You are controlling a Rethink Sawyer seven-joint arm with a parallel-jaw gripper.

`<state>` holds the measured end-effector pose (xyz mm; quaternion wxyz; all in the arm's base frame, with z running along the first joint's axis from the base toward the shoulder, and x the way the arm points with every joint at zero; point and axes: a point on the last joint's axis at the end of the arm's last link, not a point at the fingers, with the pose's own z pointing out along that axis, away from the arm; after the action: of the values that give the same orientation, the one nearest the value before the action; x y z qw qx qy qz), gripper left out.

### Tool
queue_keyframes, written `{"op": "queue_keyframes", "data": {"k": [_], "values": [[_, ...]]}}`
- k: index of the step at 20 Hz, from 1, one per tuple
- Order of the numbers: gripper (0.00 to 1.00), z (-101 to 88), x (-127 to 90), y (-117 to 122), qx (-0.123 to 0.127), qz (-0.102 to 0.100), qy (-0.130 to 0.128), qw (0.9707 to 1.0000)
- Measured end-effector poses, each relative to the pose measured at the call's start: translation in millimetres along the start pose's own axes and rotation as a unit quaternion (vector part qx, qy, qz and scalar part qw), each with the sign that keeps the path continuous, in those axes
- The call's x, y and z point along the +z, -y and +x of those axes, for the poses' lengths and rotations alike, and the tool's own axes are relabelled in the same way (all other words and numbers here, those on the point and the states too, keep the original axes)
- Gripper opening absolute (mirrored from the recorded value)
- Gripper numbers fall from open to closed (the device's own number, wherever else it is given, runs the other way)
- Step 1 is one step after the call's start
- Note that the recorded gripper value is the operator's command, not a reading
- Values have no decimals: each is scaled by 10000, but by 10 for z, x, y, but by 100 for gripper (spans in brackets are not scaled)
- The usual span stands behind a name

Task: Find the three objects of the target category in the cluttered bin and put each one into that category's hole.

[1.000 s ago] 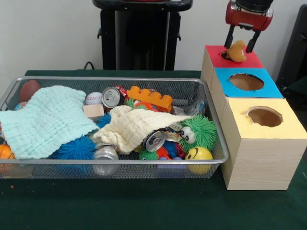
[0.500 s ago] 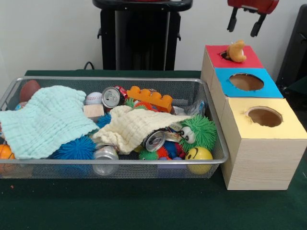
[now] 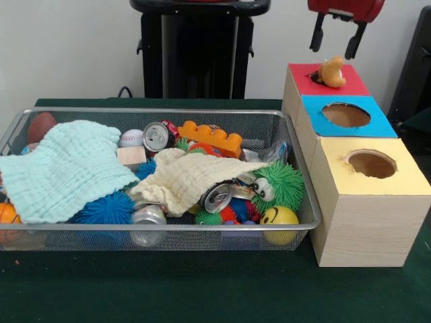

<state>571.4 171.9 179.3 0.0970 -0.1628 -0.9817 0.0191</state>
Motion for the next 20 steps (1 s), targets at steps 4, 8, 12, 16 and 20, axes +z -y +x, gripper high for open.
{"op": "queue_keyframes", "data": {"k": [4,8,12,16,20], "values": [[100,-109,74,12,20,-23,371,9993],[100,-153,157,24,27,-27,654,9979],[100,-110,198,0,-6,-19,739,9973],[100,103,263,-142,-176,13,780,9968],[100,261,337,-234,-302,39,857,9959]]}}
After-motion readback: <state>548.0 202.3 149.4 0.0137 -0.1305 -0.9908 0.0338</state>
